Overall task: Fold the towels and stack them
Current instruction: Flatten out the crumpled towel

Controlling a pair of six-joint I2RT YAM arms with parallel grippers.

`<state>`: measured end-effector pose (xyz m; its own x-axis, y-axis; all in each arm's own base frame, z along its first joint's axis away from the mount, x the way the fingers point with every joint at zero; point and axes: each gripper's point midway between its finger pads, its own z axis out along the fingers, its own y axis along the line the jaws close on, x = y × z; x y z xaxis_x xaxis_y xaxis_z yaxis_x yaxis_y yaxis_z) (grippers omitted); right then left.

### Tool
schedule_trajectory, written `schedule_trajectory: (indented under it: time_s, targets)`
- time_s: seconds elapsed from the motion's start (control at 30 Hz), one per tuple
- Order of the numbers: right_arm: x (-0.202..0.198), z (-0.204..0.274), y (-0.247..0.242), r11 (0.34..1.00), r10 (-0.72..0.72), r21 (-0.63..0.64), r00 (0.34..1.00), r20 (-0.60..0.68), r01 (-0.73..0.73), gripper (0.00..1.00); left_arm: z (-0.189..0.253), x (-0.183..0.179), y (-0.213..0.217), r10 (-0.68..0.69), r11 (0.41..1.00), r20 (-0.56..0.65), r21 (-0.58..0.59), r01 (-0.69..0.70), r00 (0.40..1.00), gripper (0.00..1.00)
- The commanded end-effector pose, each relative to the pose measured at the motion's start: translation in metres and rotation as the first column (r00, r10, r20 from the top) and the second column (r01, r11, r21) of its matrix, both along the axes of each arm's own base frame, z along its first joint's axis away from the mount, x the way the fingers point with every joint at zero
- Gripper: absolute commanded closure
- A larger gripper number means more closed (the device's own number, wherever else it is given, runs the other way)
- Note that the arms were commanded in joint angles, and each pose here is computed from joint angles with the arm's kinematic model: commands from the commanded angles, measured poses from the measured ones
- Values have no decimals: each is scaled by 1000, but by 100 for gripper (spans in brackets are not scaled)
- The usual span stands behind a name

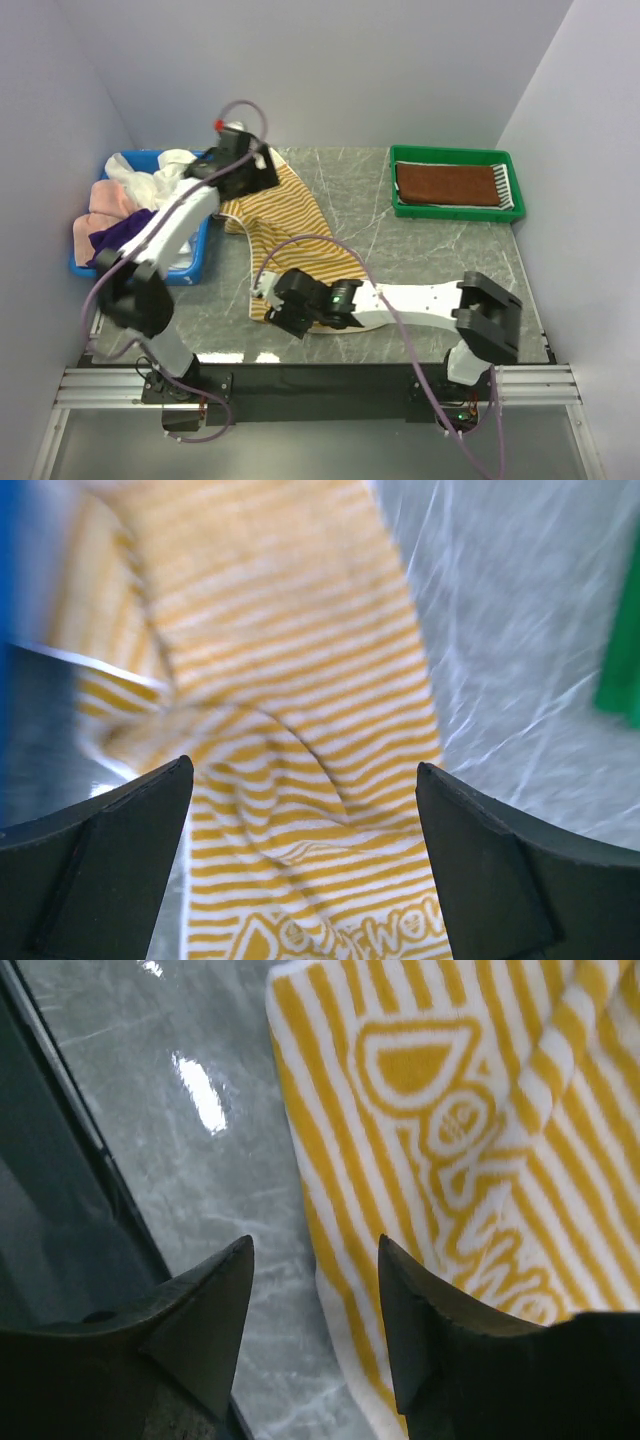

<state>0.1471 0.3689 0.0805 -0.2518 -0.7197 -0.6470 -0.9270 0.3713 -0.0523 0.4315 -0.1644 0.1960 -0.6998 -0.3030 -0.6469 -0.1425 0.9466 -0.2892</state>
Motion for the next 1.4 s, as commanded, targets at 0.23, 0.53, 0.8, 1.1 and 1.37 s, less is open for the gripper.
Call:
schedule_trajectory:
  time_s: [0.23, 0.53, 0.8, 1.1, 1.37]
  targets:
    - [3, -18, 48, 978, 168, -149, 976, 140, -147, 47, 63, -47, 120, 212, 968, 266, 75, -239, 940, 1]
    - [16, -40, 54, 965, 164, -240, 962, 218, -111, 55, 56, -62, 163, 332, 918, 309, 110, -381, 891, 0]
    - [11, -36, 57, 962, 190, -232, 959, 209, -140, 100, 53, -62, 170, 345, 917, 301, 93, -387, 889, 1]
    - [-13, 68, 36, 946, 298, 171, 948, -113, -277, 100, 52, -60, 168, 330, 929, 296, 66, -363, 896, 1]
    - [-73, 23, 13, 893, 431, 102, 769, -472, -438, 61, 47, -59, 164, 311, 939, 282, 53, -339, 908, 1]
